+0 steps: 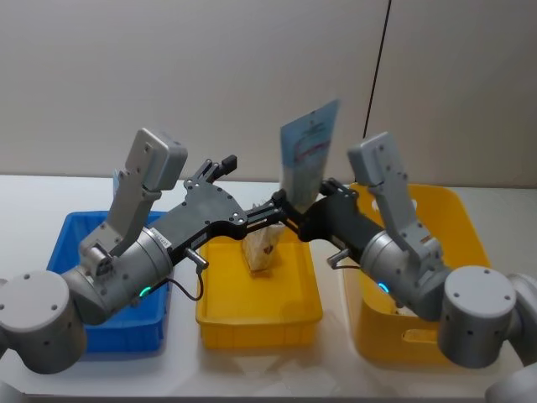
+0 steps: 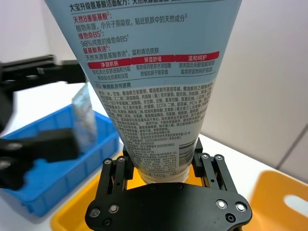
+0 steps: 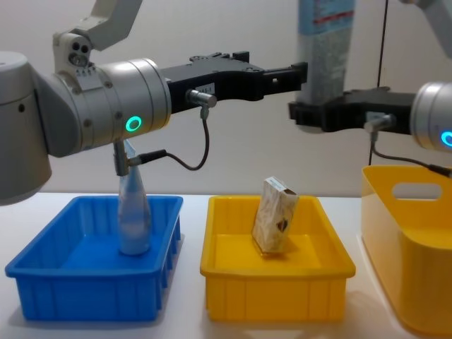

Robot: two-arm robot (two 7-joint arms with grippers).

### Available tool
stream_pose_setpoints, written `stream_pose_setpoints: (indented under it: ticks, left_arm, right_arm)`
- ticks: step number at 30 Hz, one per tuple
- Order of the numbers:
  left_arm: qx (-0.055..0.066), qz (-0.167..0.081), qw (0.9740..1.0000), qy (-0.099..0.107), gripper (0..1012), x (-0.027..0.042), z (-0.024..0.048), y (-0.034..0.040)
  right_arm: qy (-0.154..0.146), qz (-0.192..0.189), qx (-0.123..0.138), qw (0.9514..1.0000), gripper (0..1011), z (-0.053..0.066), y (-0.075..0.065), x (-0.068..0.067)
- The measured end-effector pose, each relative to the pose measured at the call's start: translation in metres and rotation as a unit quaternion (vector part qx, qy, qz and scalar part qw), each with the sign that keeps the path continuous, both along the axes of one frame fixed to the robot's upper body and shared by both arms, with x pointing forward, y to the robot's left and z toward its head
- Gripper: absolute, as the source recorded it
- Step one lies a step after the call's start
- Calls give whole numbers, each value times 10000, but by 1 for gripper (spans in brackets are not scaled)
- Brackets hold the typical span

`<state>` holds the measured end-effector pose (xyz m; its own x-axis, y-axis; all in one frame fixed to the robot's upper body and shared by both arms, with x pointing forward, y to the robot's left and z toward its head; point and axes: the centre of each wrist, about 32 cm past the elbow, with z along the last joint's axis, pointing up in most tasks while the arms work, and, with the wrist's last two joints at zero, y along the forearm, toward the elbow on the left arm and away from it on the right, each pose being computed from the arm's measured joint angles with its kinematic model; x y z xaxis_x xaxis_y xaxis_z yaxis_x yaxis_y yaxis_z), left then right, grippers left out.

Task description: Bimanual collaborative sorting of washing and personal care products

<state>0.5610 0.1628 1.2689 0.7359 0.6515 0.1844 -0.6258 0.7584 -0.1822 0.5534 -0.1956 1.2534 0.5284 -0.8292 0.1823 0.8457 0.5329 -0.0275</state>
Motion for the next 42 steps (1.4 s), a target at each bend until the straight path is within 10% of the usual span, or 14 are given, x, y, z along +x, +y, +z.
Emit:
stream_pose_setpoints:
  ticks: [23, 42]
  left_arm:
    - [-1, 0, 10000, -1, 1001, 0, 0, 0]
    - [-1, 0, 10000, -1, 1001, 0, 0, 0]
  right_arm:
    - [467, -1475, 317, 9875, 639, -70, -280, 14]
    - [1493, -2791, 335, 9480, 639, -175, -442, 159]
